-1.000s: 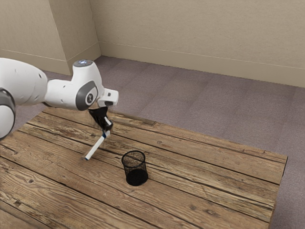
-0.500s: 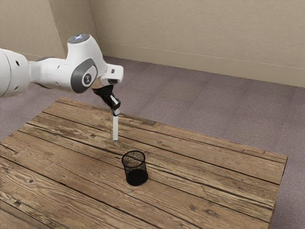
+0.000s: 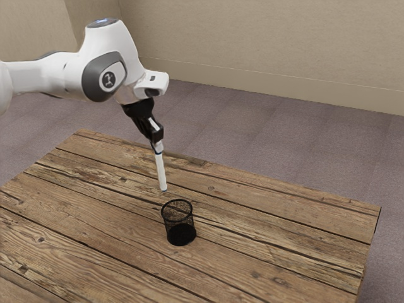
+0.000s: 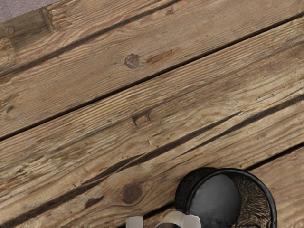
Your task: Put the marker into the pen holder.
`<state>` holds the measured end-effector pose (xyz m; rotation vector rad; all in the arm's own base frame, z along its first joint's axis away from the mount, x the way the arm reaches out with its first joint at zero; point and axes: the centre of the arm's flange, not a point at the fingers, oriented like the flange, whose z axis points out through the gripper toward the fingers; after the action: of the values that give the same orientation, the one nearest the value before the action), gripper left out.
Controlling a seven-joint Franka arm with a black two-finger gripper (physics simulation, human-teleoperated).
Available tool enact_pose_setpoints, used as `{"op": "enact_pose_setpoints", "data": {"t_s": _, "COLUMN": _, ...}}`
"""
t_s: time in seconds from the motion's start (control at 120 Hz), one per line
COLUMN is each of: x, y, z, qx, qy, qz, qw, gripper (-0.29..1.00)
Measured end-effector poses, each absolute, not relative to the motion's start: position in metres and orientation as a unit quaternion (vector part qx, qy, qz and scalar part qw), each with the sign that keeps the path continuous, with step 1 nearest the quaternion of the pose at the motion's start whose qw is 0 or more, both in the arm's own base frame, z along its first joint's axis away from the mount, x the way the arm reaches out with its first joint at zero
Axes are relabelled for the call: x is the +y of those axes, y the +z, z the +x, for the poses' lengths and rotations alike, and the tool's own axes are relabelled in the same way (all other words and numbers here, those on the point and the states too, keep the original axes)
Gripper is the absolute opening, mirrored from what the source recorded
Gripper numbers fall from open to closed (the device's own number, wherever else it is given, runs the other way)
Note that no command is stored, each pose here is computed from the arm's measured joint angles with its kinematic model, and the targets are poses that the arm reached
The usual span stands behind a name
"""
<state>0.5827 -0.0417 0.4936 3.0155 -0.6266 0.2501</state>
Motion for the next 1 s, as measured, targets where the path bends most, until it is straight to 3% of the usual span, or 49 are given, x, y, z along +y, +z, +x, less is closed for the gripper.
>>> {"op": "enact_pose_setpoints", "data": {"t_s": 0.233, "x": -0.081, "y": 0.483, "z": 0.571, "qx": -0.210, "qy": 0.035, "qz": 0.975, "qw": 0.063, "gripper": -0.08}}
{"op": "enact_pose_setpoints", "data": {"t_s": 0.583, "x": -0.088, "y": 0.451, "z": 0.573, "qx": -0.199, "qy": -0.006, "qz": 0.978, "qw": 0.068, "gripper": -0.08}}
{"op": "enact_pose_setpoints", "data": {"t_s": 0.833, "x": -0.091, "y": 0.448, "z": 0.575, "qx": -0.196, "qy": -0.009, "qz": 0.978, "qw": 0.075, "gripper": 0.41}}
{"op": "enact_pose_setpoints", "data": {"t_s": 1.0, "x": -0.015, "y": 0.488, "z": 0.655, "qx": -0.153, "qy": 0.041, "qz": 0.987, "qw": 0.038, "gripper": 0.56}}
